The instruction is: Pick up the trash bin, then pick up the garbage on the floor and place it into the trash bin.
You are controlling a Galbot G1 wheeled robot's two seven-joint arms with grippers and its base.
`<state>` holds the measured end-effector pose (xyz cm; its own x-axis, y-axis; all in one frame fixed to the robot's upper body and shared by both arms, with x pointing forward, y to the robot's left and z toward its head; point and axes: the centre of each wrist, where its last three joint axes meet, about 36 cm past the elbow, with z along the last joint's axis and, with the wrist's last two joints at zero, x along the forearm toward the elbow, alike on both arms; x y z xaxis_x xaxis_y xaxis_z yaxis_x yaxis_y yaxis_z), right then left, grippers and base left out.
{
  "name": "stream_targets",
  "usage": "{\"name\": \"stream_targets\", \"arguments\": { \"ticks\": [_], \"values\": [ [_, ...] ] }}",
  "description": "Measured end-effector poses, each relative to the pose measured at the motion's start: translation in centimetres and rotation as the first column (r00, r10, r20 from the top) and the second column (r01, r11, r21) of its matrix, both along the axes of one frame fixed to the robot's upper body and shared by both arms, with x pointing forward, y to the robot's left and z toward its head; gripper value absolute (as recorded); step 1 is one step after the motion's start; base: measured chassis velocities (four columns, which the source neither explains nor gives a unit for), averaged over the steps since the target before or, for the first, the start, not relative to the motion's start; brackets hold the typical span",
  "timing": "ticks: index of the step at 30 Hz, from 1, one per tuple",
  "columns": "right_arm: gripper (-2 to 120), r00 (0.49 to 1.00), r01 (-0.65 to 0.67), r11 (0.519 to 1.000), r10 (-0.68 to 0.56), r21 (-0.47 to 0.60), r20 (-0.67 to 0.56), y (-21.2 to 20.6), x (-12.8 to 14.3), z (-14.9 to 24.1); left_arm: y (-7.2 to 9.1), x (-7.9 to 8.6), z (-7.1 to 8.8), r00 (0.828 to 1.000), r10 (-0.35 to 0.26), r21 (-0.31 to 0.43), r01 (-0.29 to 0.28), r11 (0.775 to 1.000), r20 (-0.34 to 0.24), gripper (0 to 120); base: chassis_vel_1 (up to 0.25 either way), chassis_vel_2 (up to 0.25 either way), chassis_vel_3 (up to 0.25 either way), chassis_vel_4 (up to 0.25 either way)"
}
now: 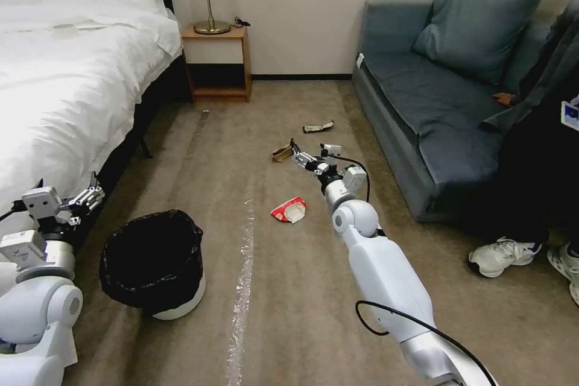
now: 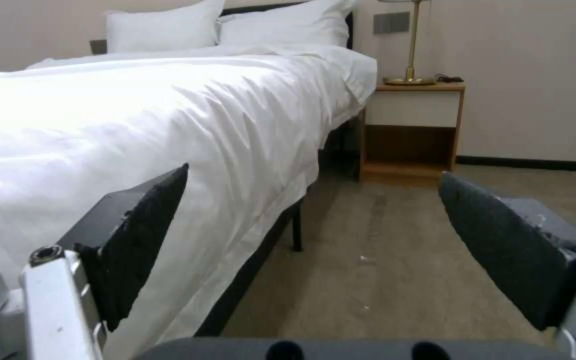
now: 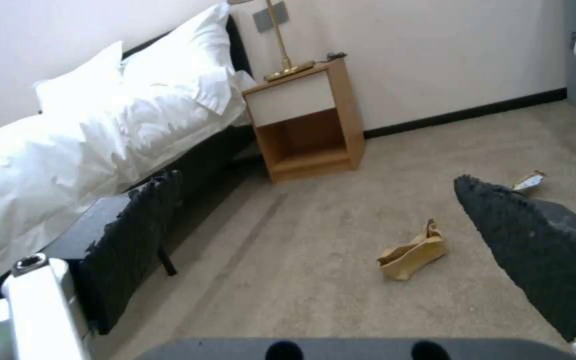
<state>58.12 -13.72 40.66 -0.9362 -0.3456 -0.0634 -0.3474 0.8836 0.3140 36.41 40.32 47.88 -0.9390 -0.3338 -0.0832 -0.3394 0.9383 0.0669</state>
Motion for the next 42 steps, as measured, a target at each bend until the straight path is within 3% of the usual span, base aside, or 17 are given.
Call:
{"name": "stream_targets", "arguments": {
  "ticks": [15, 17, 18, 20, 21, 23, 24, 25, 26, 29, 33, 36, 39, 40, 41, 42],
  "values": [
    [100, 1.000, 0.009, 1.000, -0.009, 0.006, 0.005, -0.5, -0.3, 0.2, 0.2, 0.0, 0.2, 1.000, 0.001, -0.001, -0.001, 1.000, 0.003, 100, 0.000, 0.000, 0.000, 0.000],
    [100, 0.998, 0.054, 0.998, -0.054, 0.021, 0.012, -2.5, -1.4, 0.5, 1.5, 0.2, 2.1, 0.999, 0.021, 0.000, -0.021, 1.000, 0.027, 100, 0.000, 0.000, 0.000, 0.000],
    [100, 0.998, 0.054, 0.998, -0.054, 0.021, 0.012, -2.5, -1.4, 0.5, 1.5, 0.2, 2.1, 0.999, 0.021, 0.000, -0.021, 1.000, 0.027, 100, 0.000, 0.000, 0.000, 0.000],
    [100, 0.993, 0.115, 0.993, -0.115, 0.037, 0.023, -5.3, -3.2, 1.2, 3.0, 0.4, 5.2, 0.997, 0.040, -0.002, -0.040, 0.999, 0.067, 100, 0.000, 0.000, 0.000, 0.000],
    [100, 0.993, 0.115, 0.993, -0.115, 0.037, 0.023, -5.3, -3.2, 1.2, 3.0, 0.4, 5.2, 0.997, 0.040, -0.002, -0.040, 0.999, 0.067, 100, 0.000, 0.000, 0.000, 0.000],
    [100, 0.984, 0.173, 0.984, -0.175, 0.047, 0.038, -8.0, -5.2, 2.1, 4.3, 0.6, 8.7, 0.993, 0.054, -0.005, -0.054, 0.999, 0.106, 100, 0.000, 0.000, 0.000, 0.000],
    [100, 0.984, 0.173, 0.984, -0.175, 0.047, 0.038, -8.0, -5.2, 2.1, 4.3, 0.6, 8.7, 0.993, 0.054, -0.005, -0.054, 0.999, 0.106, 100, 0.000, 0.000, 0.000, 0.000],
    [100, 0.979, 0.197, 0.979, -0.200, 0.049, 0.045, -9.2, -6.1, 2.5, 4.7, 0.6, 10.2, 0.991, 0.058, -0.007, -0.058, 0.998, 0.122, 100, 0.000, 0.000, 0.000, 0.000],
    [100, 0.979, 0.197, 0.979, -0.200, 0.049, 0.045, -9.2, -6.1, 2.5, 4.7, 0.6, 10.2, 0.991, 0.058, -0.007, -0.058, 0.998, 0.122, 100, 0.000, 0.000, 0.000, 0.000],
    [100, 0.960, 0.268, 0.962, -0.271, 0.047, 0.071, -12.5, -9.0, 4.1, 5.3, 0.8, 14.4, 0.984, 0.061, -0.009, -0.060, 0.998, 0.167, 100, 0.000, 0.000, 0.000, 0.000],
    [100, 0.945, 0.312, 0.949, -0.315, 0.040, 0.093, -14.5, -11.1, 5.3, 5.4, 0.8, 14.8, 0.984, 0.060, -0.013, -0.059, 0.998, 0.169, 100, 0.000, 0.000, 0.000, 0.000],
    [100, 0.919, 0.373, 0.928, -0.372, 0.021, 0.132, -17.1, -14.5, 7.5, 5.4, 0.8, 14.9, 0.984, 0.061, -0.013, -0.059, 0.998, 0.169, 100, 0.000, 0.000, 0.000, 0.000],
    [100, 0.910, 0.390, 0.921, -0.388, 0.014, 0.147, -17.8, -15.5, 8.2, 5.4, 0.7, 14.8, 0.985, 0.059, -0.012, -0.058, 0.998, 0.163, 100, 0.000, 0.000, 0.000, 0.000],
    [100, 0.902, 0.405, 0.914, -0.400, 0.006, 0.160, -18.4, -16.5, 8.9, 5.4, 0.7, 14.6, 0.987, 0.053, -0.005, -0.053, 0.999, 0.151, 100, 0.000, 0.000, 0.000, 0.000],
    [100, 0.900, 0.410, 0.912, -0.404, 0.000, 0.166, -18.7, -17.1, 9.2, 5.4, 0.3, 13.5, 0.995, 0.019, 0.019, -0.021, 1.000, 0.102, 100, 0.000, 0.000, 0.000, 0.000],
    [100, 0.900, 0.410, 0.912, -0.404, 0.000, 0.166, -18.7, -17.1, 9.2, 5.4, 0.3, 13.5, 0.995, 0.019, 0.019, -0.021, 1.000, 0.102, 100, 0.000, 0.000, 0.000, 0.000]
  ]
}}
